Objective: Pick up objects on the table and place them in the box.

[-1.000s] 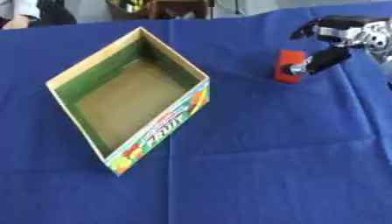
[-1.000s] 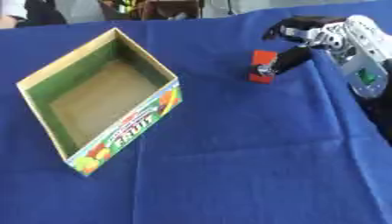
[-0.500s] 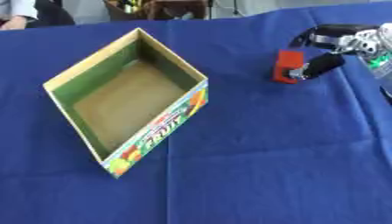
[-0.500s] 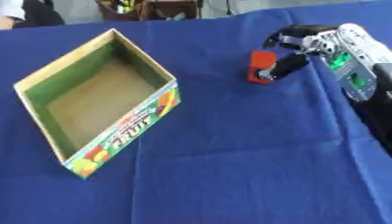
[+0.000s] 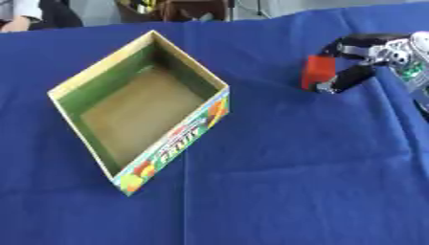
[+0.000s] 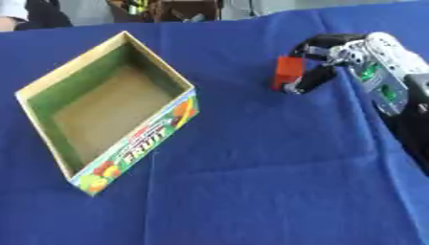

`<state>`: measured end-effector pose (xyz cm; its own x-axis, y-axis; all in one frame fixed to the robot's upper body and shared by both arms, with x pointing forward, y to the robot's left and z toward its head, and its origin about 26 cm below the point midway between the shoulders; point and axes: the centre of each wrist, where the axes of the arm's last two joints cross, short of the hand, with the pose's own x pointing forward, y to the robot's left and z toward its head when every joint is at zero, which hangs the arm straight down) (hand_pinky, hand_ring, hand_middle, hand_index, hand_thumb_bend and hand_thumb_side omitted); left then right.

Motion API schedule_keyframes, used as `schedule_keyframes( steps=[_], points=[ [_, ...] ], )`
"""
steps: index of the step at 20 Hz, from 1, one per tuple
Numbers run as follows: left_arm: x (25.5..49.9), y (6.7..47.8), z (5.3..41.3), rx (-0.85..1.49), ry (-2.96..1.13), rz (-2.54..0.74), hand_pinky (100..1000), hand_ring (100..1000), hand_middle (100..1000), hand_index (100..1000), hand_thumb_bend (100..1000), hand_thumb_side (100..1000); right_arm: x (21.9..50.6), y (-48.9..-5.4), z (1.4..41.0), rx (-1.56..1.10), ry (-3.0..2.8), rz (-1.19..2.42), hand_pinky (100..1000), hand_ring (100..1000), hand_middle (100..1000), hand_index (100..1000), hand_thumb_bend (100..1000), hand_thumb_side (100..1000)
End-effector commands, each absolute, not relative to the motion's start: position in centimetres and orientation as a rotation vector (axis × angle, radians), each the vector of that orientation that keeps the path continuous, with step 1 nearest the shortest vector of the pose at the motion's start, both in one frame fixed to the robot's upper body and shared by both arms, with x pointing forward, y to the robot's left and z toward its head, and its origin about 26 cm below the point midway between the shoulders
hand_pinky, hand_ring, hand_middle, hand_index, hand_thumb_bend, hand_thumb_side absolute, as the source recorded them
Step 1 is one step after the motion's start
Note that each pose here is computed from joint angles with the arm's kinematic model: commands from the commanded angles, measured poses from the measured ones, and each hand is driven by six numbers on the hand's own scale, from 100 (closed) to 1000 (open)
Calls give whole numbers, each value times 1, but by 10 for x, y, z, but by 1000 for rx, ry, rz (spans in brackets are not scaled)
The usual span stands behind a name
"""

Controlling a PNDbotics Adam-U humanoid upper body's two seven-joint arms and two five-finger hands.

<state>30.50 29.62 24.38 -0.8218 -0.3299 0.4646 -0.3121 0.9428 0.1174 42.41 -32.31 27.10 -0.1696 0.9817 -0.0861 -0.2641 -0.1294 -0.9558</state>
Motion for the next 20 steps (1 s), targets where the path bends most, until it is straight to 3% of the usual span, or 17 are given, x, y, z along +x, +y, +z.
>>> schedule_keyframes(
  steps=[1,5,7,10,17,20],
  points=[
    [302,296,252,461,-2634,-51,620,828,806,931,100,1000,424,-326,284,-1055,-1065,1513,883,905,803,869,290,580],
    [302,296,251,463,-2632,-48,620,828,805,929,100,1000,424,-326,284,-1125,-1085,1483,864,878,701,781,197,545],
    [302,296,251,462,-2632,-48,620,828,805,928,100,1000,424,-326,285,-1170,-1100,1465,838,851,614,706,100,468],
    [302,296,251,462,-2631,-47,620,828,804,926,100,1000,425,-326,284,-1213,-1123,1437,790,803,528,613,100,400],
    [302,296,251,468,-2628,-47,622,828,804,925,100,1000,418,-321,294,-1220,-1219,1396,704,734,444,507,100,436],
    [301,297,251,474,-2627,-46,622,829,804,925,100,1000,405,-310,317,-1232,-1346,1363,684,721,428,491,100,450]
  ],
)
